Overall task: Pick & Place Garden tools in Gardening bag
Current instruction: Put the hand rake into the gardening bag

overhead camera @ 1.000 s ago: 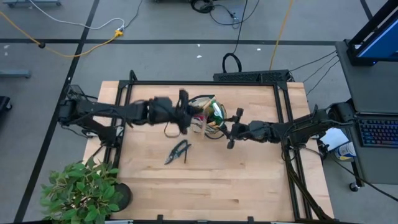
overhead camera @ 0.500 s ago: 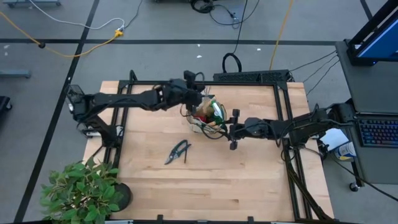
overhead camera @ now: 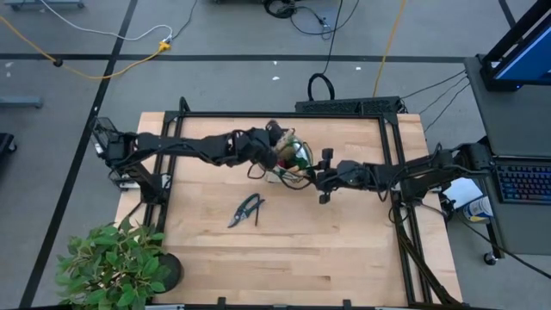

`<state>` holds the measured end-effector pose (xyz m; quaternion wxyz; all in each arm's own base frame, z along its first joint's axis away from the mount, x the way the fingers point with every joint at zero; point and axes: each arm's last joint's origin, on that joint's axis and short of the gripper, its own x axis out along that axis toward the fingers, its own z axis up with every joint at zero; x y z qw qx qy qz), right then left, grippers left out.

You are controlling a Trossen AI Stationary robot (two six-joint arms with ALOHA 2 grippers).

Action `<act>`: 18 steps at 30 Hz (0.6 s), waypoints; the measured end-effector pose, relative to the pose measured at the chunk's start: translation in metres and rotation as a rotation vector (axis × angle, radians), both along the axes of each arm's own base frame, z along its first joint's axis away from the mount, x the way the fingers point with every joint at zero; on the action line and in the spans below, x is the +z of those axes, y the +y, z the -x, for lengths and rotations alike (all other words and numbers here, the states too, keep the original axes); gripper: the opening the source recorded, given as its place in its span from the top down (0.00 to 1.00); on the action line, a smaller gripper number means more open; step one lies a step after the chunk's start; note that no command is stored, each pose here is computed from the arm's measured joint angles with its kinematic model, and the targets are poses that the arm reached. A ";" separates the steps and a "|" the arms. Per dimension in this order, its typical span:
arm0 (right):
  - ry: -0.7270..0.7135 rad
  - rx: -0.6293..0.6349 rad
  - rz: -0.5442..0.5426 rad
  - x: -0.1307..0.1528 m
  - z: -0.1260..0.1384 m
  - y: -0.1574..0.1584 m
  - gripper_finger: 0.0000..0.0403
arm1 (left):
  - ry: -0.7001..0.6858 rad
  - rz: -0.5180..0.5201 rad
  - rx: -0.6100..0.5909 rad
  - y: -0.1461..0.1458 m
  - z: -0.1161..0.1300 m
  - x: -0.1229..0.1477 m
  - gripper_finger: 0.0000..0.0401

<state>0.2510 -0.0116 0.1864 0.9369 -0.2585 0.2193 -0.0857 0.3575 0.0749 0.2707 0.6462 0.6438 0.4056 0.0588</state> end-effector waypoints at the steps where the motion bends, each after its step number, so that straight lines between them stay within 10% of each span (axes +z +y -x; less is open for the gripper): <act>1: -0.007 -0.007 0.012 0.001 0.000 -0.001 0.72 | 0.013 -0.002 -0.010 -0.002 0.000 -0.001 0.98; 8: -0.040 -0.020 0.053 0.005 -0.002 -0.005 0.98 | 0.031 0.170 0.000 -0.002 0.002 -0.014 0.99; 18: -0.039 -0.004 0.014 0.004 -0.001 -0.004 0.99 | 0.137 0.169 0.040 0.010 -0.008 -0.047 0.97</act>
